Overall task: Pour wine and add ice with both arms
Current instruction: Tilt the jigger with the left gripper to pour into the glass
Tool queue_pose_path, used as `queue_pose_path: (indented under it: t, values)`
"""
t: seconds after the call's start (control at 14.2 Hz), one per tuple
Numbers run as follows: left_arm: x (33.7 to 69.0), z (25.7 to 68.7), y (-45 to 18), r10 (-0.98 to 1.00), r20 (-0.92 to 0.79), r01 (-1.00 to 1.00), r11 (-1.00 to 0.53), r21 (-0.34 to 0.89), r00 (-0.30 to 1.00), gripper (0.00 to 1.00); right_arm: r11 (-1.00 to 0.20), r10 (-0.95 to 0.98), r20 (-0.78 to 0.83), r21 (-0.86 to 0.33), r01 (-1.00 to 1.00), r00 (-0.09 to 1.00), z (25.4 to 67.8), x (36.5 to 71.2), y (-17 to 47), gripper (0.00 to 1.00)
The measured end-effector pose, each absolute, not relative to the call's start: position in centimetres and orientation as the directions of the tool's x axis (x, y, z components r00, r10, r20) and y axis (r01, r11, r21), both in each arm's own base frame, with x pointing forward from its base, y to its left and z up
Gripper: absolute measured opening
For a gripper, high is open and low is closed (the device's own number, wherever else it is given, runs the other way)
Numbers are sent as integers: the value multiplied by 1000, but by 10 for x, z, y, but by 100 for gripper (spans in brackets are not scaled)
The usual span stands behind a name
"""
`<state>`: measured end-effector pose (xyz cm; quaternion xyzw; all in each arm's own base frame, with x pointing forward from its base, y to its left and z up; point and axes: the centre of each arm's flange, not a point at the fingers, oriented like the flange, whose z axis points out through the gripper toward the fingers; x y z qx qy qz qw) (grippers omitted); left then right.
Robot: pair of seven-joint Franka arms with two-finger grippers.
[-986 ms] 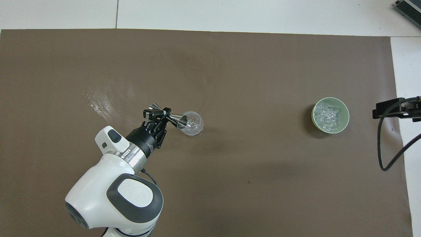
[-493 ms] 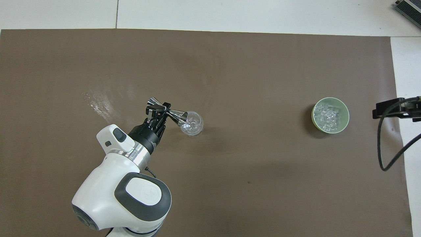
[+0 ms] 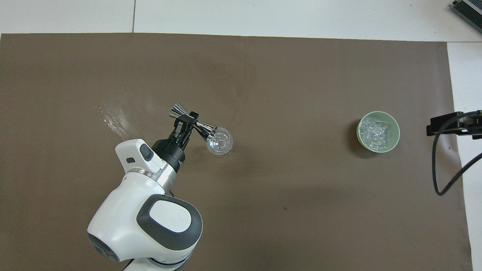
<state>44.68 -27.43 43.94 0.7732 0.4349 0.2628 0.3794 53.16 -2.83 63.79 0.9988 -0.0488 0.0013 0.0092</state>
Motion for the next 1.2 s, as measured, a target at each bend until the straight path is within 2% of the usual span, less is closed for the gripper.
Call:
queue_pose_path:
  t: [0.28, 1.2]
  values:
    - [445, 440, -277, 843, 160, 428, -413, 804, 514, 21, -995, -97, 3, 18, -98, 995, 638, 532, -28, 100]
    - [443, 449, -291, 785, 274, 339, -515, 787, 556, 21, -995, -97, 3, 18, -98, 995, 638, 532, -28, 100]
